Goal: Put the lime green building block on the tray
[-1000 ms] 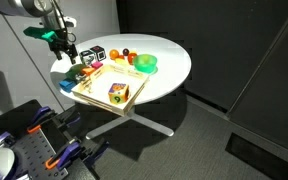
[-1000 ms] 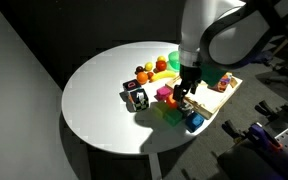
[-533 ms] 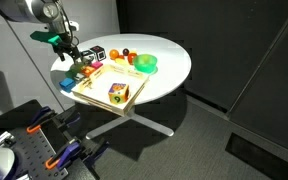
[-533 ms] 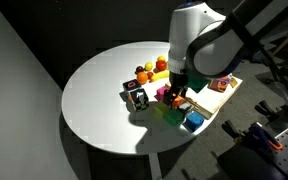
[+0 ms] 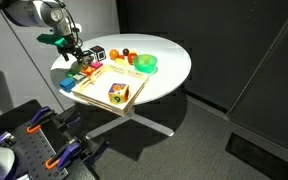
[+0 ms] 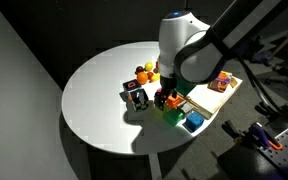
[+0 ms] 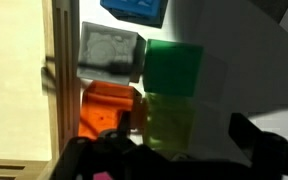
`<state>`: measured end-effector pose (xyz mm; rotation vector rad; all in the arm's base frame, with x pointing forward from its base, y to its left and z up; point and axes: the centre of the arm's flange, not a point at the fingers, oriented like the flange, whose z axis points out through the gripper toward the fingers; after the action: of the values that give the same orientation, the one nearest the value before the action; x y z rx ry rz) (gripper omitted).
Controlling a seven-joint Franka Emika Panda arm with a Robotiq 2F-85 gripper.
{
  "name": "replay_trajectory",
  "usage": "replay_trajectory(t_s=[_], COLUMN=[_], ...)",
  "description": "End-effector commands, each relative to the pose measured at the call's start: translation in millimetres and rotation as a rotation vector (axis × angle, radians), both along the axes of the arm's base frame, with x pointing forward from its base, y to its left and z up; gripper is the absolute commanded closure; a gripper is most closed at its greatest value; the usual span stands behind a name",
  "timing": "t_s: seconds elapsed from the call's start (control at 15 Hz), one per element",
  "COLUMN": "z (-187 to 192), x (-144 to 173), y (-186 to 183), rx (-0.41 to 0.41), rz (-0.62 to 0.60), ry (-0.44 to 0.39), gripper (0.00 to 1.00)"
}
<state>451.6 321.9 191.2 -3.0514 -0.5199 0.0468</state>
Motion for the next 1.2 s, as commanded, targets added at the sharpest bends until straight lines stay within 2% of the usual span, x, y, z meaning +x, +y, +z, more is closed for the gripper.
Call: replay_trajectory(t_s=[0.0,1.13], z=[-12.5,-40.7], x=[11.7,22.3], y=[13.1,24.1], rx=[-0.007,-0.018], rz=[0.003,0.01], ry=[-0.018,0.001], gripper=[0.0,0.0])
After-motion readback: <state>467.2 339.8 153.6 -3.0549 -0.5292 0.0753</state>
